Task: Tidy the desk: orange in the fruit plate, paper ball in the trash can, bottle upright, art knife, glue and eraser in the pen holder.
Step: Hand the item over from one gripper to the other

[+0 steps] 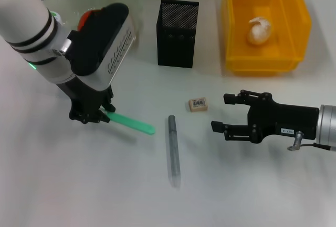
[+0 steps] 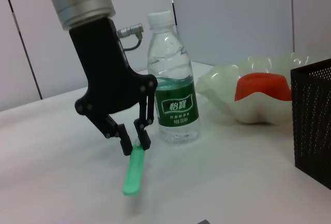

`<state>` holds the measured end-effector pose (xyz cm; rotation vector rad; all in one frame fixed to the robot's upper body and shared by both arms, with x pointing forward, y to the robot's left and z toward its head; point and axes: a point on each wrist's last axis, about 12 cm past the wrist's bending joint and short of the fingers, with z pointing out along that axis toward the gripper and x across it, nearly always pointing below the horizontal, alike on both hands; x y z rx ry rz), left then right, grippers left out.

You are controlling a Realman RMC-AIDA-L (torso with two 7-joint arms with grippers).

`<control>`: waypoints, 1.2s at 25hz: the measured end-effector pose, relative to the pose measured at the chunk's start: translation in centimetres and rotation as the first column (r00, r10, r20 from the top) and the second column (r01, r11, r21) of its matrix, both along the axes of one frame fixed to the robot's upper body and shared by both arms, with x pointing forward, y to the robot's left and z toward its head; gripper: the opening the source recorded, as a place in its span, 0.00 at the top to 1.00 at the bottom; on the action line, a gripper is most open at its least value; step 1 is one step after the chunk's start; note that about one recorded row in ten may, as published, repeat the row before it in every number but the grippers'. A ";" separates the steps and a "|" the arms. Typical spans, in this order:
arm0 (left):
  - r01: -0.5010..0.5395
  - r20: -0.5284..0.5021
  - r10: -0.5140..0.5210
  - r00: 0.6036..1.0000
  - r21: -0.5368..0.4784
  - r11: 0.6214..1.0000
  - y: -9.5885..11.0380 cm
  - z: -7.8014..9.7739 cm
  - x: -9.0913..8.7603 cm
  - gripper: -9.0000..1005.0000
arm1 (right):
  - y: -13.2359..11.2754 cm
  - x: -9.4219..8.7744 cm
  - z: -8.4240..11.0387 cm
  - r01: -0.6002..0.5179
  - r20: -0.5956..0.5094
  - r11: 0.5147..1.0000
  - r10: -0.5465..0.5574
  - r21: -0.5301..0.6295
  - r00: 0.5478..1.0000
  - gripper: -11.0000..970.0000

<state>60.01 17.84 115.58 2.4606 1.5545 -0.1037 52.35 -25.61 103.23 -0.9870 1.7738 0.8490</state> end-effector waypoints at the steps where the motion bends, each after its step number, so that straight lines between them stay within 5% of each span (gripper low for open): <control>1: -0.007 -0.011 0.007 1.000 -0.016 1.000 0.0 0.1 -0.1 0.82 | 0.0 -0.1 0.0 -0.001 0.004 1.000 0.001 -0.002 1.000 0.15; 8: -0.082 -0.123 0.062 0.990 -0.169 0.982 0.2 0.8 -0.7 0.82 | -0.6 -0.1 0.1 0.003 0.019 1.000 -0.003 -0.014 1.000 0.15; 14: -0.214 -0.224 0.146 0.964 -0.318 0.924 1.0 1.1 -1.1 0.82 | -1.0 0.1 0.4 0.002 0.041 0.999 0.000 -0.033 0.999 0.15; 22: -0.387 -0.391 0.202 0.898 -0.483 0.785 1.9 -0.4 -2.9 0.82 | -0.9 -0.1 1.0 -0.037 0.074 0.999 0.038 -0.012 0.997 0.15; 30: -0.510 -0.504 0.226 0.834 -0.544 0.667 2.6 -2.1 -3.4 0.82 | -0.9 -0.4 1.3 -0.064 0.118 0.998 0.064 -0.002 0.991 0.15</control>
